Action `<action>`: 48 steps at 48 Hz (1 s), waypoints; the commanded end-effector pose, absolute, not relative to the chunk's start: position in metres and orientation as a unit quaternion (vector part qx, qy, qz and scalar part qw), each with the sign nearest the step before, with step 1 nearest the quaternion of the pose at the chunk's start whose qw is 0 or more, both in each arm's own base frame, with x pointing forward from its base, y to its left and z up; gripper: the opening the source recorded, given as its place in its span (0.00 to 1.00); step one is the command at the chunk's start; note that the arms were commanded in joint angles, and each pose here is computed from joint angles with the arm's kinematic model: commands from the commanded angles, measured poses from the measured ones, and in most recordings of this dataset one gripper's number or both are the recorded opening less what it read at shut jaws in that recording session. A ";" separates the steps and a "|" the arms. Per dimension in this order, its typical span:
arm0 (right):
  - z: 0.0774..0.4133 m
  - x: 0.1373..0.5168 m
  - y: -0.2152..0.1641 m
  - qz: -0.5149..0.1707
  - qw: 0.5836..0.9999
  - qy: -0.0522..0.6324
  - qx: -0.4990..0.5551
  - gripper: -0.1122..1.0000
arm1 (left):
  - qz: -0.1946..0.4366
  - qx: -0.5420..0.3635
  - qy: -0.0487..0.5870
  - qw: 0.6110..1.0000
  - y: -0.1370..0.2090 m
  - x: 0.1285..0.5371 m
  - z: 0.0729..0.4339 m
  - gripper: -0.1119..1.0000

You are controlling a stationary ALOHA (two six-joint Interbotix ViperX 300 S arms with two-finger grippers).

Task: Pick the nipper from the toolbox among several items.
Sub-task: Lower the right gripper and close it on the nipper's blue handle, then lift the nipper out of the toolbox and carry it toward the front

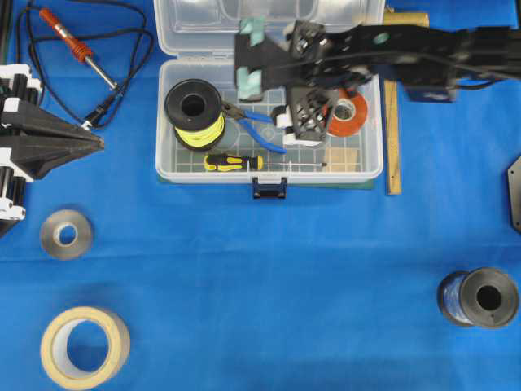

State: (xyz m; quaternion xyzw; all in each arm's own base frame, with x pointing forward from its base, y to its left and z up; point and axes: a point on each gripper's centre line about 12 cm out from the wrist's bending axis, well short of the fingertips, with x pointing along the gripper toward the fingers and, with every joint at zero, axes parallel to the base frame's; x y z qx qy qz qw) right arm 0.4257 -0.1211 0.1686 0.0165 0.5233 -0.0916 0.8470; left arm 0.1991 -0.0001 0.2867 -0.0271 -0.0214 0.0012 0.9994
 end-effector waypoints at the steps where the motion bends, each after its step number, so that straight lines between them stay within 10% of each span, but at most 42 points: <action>1: 0.162 0.434 -0.125 -0.093 0.846 0.524 0.019 0.64 | 0.000 -0.029 -0.028 0.999 0.000 0.201 0.292 0.10; 18: 0.116 0.442 -0.126 -0.089 0.832 0.547 0.029 0.60 | 0.001 -0.029 -0.020 0.999 0.000 0.201 0.290 0.10; 29: 0.115 0.441 -0.126 -0.087 0.833 0.546 0.026 0.23 | 0.001 -0.029 -0.018 0.999 0.000 0.200 0.289 0.10; 48: 0.202 0.427 -0.127 -0.108 0.877 0.467 0.025 0.23 | 0.001 -0.030 -0.012 0.999 0.000 0.200 0.287 0.10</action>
